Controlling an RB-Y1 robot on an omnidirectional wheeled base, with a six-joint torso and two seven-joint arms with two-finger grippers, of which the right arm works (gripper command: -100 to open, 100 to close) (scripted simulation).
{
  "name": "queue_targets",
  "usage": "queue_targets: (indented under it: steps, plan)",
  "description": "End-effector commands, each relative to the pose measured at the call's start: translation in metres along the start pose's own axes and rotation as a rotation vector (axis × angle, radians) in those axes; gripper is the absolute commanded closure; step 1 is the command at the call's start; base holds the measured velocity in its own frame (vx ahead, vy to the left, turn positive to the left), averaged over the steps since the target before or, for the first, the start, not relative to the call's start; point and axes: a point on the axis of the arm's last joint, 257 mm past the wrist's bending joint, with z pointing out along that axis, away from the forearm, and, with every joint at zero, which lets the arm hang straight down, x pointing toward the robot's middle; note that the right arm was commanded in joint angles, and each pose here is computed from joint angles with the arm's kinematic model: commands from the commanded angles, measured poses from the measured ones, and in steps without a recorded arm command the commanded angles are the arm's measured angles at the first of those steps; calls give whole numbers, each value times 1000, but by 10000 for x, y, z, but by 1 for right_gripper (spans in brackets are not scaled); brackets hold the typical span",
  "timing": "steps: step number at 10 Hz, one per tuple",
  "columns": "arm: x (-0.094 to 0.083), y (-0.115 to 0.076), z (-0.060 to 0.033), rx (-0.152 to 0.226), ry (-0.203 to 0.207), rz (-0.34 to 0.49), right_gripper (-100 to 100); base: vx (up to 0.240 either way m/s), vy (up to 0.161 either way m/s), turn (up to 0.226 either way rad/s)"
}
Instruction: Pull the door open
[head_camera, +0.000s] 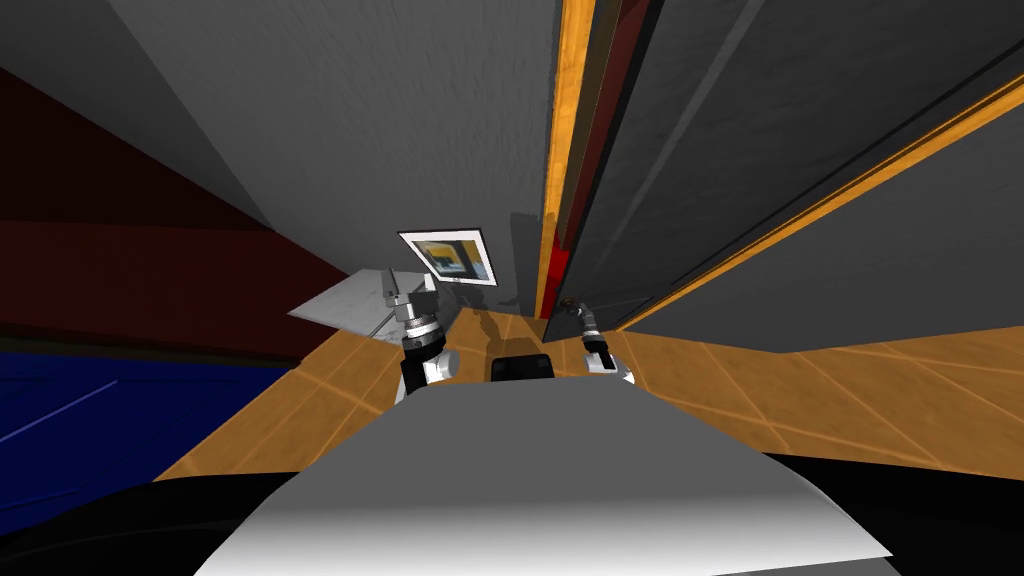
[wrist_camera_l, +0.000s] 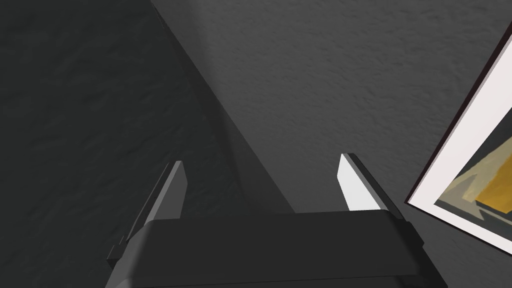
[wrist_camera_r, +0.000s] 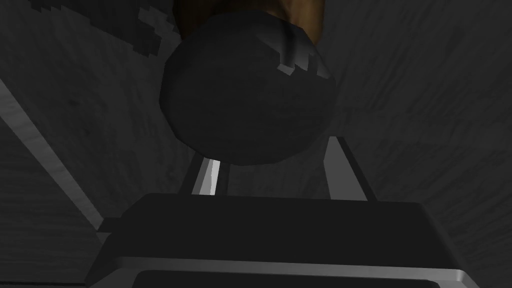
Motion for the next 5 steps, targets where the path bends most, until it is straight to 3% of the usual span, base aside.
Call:
queue_targets:
  steps: [1, 5]
  plan:
    - [228, 36, 22, -23, 27, 29, 100, -3, -17, -9]
    - [231, 36, 18, -22, 21, 121, 100, -25, -15, 46]
